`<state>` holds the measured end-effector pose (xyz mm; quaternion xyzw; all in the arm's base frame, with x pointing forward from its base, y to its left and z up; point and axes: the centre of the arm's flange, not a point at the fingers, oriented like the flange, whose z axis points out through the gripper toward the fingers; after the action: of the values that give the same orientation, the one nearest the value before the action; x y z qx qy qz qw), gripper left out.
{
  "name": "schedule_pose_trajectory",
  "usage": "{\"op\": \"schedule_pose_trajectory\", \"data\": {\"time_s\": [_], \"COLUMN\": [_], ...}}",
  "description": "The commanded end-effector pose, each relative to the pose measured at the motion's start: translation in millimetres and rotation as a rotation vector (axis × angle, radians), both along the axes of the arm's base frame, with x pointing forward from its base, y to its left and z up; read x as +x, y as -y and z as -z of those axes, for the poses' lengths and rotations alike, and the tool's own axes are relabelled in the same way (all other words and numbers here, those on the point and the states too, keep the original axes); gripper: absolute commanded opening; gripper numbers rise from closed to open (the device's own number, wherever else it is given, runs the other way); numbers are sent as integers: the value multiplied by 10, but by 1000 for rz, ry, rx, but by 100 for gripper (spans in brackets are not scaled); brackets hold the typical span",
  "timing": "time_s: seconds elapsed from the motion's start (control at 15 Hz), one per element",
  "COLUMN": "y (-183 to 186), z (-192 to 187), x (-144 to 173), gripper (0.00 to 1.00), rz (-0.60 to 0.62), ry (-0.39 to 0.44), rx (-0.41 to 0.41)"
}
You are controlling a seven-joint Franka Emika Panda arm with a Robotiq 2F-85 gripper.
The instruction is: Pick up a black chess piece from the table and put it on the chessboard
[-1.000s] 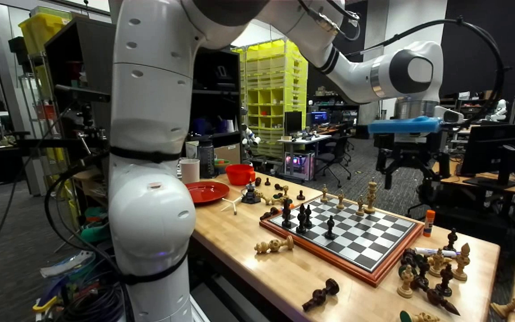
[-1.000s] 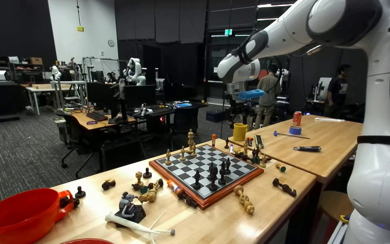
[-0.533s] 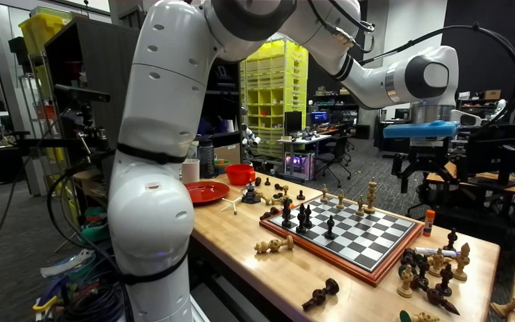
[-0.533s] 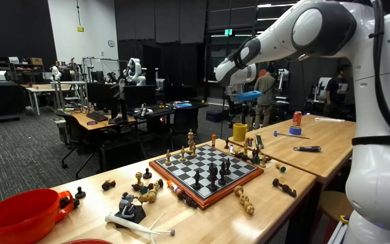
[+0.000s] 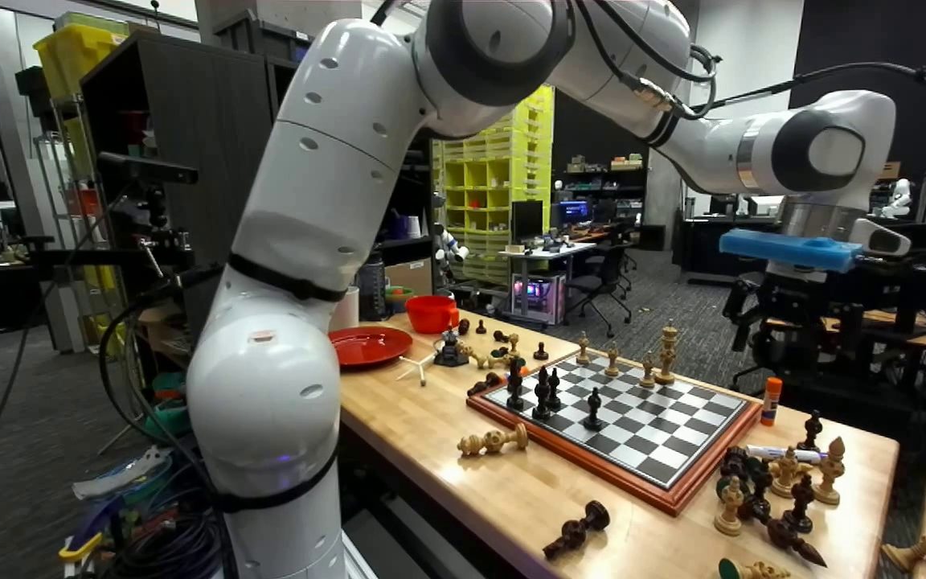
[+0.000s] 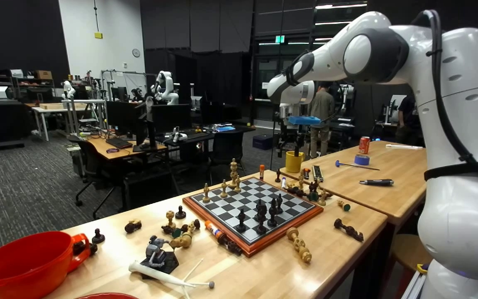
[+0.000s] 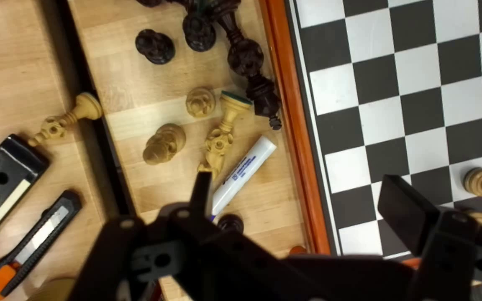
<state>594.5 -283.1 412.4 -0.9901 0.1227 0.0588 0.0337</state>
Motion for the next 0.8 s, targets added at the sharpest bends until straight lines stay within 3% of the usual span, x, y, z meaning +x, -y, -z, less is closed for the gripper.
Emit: {"op": "schedule_pose_trajectory", "data": {"time_s": [0.0,0.33,0.4,0.73], "y": [439,691,570,588], "z": [104,254,354,392], "x": [345,597,326,418], "gripper": [100,100,100,100], "rz": [83,118,97,102], "ry": [0,7,12,15], "rx": [47,40,33,24]}}
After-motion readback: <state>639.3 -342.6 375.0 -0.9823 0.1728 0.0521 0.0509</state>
